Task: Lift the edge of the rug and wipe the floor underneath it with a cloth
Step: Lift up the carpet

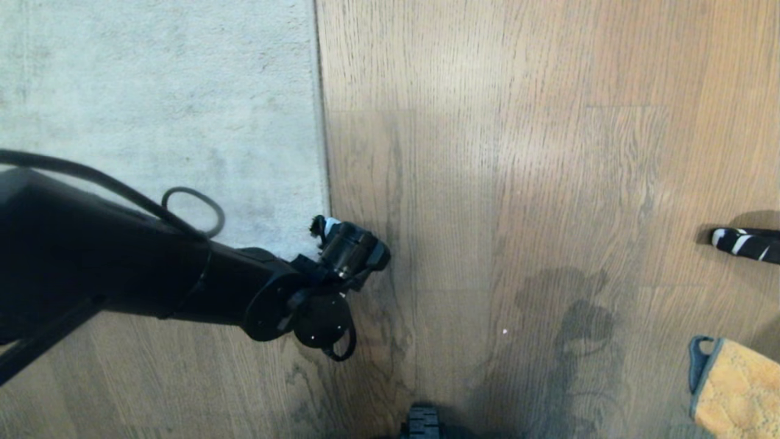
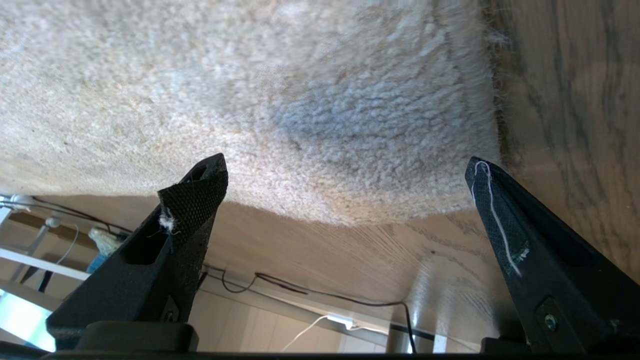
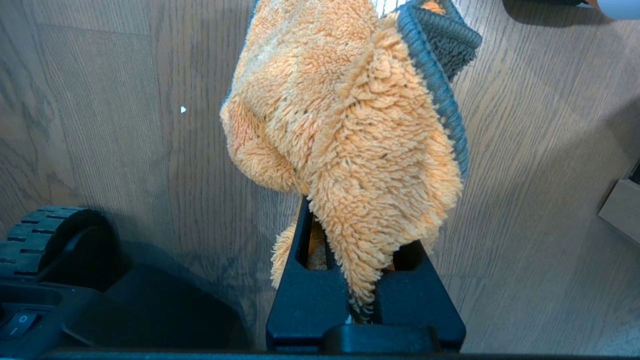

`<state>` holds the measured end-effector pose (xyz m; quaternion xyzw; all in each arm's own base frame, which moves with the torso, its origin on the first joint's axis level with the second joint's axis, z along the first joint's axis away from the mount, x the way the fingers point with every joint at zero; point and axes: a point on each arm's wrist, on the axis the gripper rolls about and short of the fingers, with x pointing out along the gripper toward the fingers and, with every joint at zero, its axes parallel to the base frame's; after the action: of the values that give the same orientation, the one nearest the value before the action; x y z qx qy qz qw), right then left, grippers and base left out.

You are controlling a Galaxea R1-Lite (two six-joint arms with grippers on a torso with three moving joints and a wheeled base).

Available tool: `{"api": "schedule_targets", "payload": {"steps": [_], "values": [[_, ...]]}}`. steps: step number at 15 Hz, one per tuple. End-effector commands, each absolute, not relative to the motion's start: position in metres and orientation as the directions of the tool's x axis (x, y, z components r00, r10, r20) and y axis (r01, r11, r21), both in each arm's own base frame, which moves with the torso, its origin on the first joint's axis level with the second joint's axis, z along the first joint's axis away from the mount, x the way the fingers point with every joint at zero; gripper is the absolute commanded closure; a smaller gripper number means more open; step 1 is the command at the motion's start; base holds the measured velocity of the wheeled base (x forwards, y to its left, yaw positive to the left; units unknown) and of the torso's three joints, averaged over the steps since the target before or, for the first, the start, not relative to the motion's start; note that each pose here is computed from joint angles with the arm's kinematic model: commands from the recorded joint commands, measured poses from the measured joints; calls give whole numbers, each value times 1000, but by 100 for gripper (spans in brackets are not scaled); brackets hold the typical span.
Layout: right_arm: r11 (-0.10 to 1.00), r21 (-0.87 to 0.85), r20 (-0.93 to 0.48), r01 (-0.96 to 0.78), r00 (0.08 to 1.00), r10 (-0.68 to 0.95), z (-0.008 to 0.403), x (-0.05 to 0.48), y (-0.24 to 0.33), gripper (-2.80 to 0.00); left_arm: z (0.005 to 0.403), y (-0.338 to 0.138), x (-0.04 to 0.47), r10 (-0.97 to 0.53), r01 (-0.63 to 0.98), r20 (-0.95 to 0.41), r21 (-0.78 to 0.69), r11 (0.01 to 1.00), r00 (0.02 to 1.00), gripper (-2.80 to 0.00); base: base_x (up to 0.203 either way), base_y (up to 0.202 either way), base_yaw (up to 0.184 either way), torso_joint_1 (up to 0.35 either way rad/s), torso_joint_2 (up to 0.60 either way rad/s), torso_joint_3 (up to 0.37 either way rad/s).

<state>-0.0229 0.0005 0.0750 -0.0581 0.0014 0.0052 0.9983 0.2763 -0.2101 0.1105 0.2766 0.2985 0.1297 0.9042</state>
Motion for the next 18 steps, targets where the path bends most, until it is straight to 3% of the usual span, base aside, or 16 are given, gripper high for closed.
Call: {"api": "schedule_targets", "payload": {"steps": [1, 11, 18], "values": [[993, -118, -5, -12, 1000, 12, 75, -23, 0, 0, 107, -211, 280, 416, -81, -461, 589, 804, 784, -280, 0, 0, 0, 0, 0, 0], [993, -118, -5, -11, 1000, 10, 75, -23, 1, 0, 106, -203, 288, 474, -122, -429, 629, 768, 769, -280, 0, 0, 0, 0, 0, 0], [993, -117, -5, -11, 1000, 11, 75, -23, 1, 0, 112, -217, 288, 437, -108, -424, 608, 787, 793, -280, 0, 0, 0, 0, 0, 0]]}}
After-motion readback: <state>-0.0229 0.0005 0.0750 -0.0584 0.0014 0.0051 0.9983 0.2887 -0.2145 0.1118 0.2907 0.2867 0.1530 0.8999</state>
